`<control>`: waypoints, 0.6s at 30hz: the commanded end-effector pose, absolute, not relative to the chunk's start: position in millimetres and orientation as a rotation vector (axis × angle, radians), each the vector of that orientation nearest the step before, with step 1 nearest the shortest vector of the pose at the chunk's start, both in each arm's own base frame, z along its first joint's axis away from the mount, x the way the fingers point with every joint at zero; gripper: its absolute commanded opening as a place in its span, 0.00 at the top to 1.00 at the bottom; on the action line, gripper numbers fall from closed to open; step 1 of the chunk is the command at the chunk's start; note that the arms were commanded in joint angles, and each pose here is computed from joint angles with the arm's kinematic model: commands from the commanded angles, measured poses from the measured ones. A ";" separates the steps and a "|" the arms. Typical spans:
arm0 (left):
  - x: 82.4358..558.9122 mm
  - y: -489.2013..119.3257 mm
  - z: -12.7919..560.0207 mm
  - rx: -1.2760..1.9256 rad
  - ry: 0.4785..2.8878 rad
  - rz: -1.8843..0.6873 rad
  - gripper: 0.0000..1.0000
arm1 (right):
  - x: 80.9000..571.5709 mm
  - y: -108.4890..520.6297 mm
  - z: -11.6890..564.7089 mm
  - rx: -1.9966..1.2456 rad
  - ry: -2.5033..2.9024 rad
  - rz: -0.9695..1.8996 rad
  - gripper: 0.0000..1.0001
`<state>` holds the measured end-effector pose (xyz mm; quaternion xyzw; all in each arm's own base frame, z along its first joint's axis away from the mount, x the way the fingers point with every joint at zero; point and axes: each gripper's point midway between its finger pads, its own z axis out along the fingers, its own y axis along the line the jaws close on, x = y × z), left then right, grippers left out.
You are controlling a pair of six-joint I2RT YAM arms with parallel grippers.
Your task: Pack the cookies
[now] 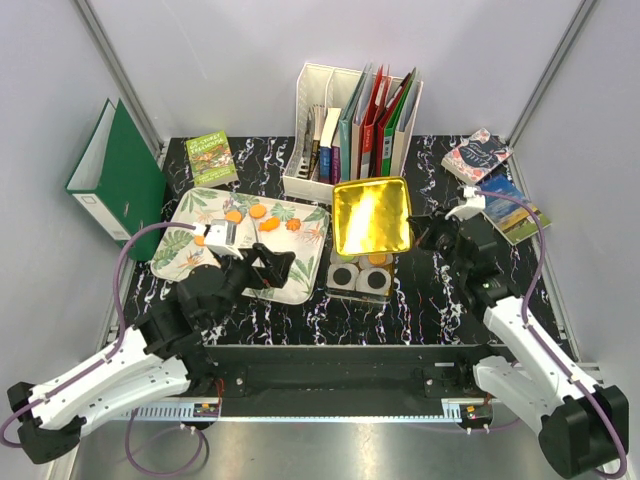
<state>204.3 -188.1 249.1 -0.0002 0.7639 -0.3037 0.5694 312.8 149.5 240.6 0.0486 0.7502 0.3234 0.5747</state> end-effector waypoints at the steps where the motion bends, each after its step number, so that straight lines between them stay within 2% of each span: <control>1: 210.9 -176.8 277.8 -0.046 1.717 -0.682 0.01 | 327.7 75.0 244.8 0.282 1.642 0.304 1.00; 8: 213.6 -183.1 277.8 -0.044 1.725 -0.689 0.01 | 324.2 45.9 248.6 0.348 1.558 0.158 1.00; 15: 214.7 -190.3 275.4 -0.018 1.734 -0.697 0.01 | 319.9 63.4 249.5 0.363 1.643 0.269 1.00; 18: 216.1 -197.7 272.2 0.003 1.745 -0.705 0.01 | 318.6 93.8 247.7 0.320 1.768 0.417 1.00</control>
